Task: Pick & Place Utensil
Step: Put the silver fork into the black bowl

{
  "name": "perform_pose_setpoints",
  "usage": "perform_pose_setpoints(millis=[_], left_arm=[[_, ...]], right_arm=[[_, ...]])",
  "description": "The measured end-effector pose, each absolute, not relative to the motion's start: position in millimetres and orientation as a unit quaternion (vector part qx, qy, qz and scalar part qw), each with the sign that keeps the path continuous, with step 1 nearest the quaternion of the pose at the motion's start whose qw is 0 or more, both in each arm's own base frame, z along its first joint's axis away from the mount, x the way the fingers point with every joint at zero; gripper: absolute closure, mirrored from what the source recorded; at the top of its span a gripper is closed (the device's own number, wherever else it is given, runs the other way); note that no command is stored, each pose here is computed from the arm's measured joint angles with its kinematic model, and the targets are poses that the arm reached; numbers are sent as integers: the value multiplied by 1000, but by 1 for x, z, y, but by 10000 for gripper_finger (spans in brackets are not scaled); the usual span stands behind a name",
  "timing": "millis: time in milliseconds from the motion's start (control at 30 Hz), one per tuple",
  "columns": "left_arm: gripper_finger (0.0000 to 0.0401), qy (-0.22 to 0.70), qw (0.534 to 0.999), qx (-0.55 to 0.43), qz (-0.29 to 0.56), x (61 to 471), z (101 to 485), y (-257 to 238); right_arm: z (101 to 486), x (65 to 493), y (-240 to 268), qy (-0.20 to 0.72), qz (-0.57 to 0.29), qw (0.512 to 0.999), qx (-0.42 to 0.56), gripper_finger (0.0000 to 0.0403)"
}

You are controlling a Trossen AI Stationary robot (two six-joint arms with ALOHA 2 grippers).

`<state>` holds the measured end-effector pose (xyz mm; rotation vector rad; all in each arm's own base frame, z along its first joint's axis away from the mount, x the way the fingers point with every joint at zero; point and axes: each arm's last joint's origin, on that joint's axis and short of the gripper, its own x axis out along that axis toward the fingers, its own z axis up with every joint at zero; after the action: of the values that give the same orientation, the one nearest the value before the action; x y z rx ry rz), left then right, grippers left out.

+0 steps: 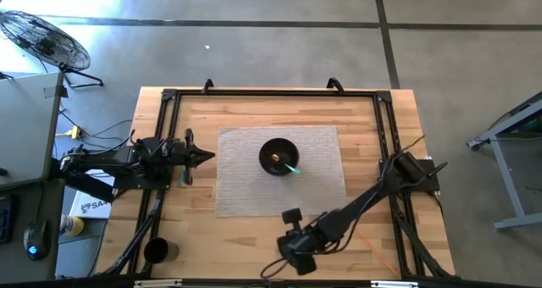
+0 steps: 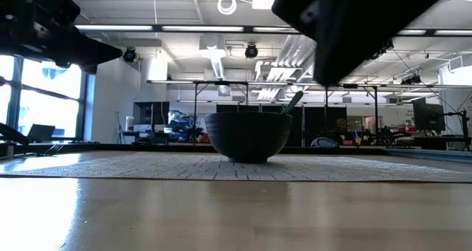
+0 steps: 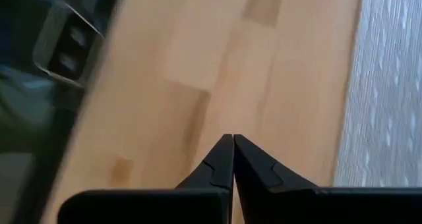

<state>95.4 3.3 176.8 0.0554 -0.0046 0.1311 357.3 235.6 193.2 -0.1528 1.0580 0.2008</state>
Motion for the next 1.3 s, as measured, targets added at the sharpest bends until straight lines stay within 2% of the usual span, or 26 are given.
perform_pose_setpoints(millis=[67,233,300,400,433,533,933,1167,1300], left_arm=[[393,-14,994,61,94,95,180,5],[393,0,990,72,124,95,178,7],[393,-11,994,16,108,95,179,6],[393,-47,984,-172,19,95,184,1],[393,-53,978,-202,-4,95,186,0],[393,-65,974,-216,-33,95,190,-2],[398,-118,946,-299,-36,97,201,0],[400,-50,946,-321,10,112,198,1],[400,29,935,-354,11,119,216,-1]], right_arm=[[187,353,237,509,81,854,-70,398],[178,343,242,503,52,858,-90,398],[178,342,244,496,43,862,-95,401],[179,341,246,479,17,872,-99,400],[179,341,247,470,10,876,-103,399],[182,342,250,445,-6,888,-117,398],[185,342,257,413,-10,902,-122,401],[186,337,265,401,-8,908,-118,399],[186,336,268,400,-7,909,-116,401]])
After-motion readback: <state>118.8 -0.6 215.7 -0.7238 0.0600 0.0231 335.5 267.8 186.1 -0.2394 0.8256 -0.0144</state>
